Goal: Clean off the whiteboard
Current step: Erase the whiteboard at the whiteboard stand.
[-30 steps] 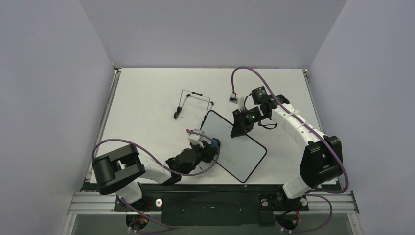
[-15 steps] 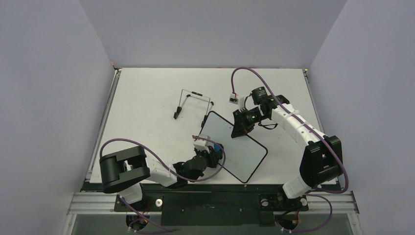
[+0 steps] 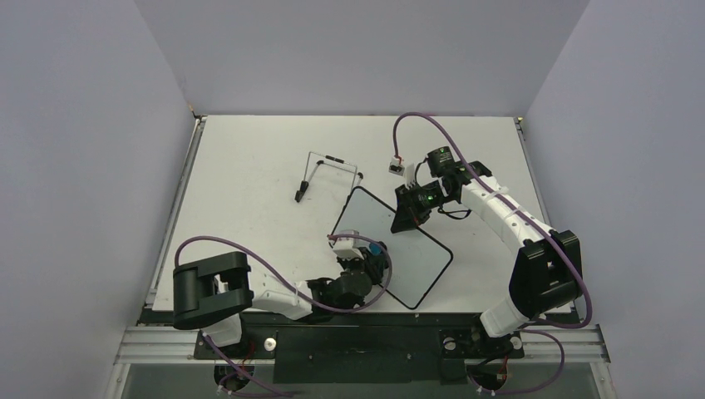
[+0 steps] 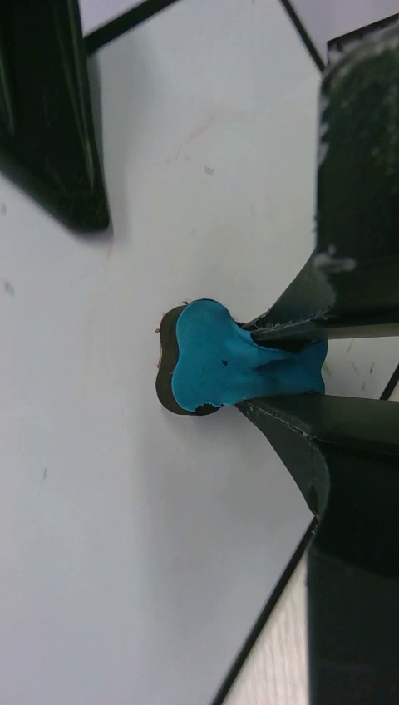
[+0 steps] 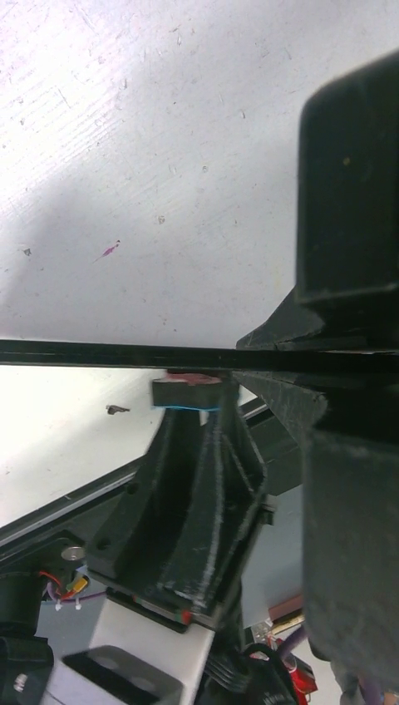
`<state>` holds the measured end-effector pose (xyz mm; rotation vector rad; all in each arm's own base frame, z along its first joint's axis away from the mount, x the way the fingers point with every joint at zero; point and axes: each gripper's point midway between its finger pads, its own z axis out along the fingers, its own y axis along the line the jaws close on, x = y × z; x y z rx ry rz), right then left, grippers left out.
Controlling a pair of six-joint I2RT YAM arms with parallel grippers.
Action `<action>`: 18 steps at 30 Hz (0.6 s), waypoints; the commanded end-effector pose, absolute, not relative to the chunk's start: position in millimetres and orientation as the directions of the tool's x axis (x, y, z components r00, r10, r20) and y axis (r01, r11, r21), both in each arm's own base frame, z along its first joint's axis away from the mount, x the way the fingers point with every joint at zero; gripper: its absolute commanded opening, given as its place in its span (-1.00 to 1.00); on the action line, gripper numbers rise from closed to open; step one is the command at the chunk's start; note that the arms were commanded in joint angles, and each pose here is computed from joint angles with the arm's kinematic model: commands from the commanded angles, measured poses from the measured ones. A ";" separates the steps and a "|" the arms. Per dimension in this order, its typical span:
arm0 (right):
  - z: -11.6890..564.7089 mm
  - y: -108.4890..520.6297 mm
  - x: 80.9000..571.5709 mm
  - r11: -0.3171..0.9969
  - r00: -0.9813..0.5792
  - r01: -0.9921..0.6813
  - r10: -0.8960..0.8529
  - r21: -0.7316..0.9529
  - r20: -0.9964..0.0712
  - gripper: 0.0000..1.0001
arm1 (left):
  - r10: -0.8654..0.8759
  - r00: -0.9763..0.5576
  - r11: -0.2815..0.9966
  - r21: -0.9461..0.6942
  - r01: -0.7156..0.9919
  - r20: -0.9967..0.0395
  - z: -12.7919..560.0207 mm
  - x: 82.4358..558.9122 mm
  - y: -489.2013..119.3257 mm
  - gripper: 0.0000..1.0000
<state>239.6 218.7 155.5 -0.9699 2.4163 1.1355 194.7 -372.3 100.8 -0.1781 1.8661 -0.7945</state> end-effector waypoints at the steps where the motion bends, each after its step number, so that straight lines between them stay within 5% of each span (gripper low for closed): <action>1: 190.8 232.0 226.2 0.352 -0.691 -0.722 -0.413 0.595 -0.593 -1.00 | -0.505 -0.357 0.822 -0.564 0.078 -0.786 87.2 217.8 -322.9 -1.00; 10: 191.5 231.3 225.7 0.354 -0.689 -0.724 -0.412 0.593 -0.596 -1.00 | -0.485 -0.401 0.817 -0.566 0.111 -0.778 85.0 218.2 -328.5 -1.00; 18: 192.2 231.6 226.6 0.353 -0.688 -0.725 -0.411 0.592 -0.598 -1.00 | -0.285 -0.461 0.696 -0.512 0.503 -0.840 103.1 178.4 -409.2 -1.00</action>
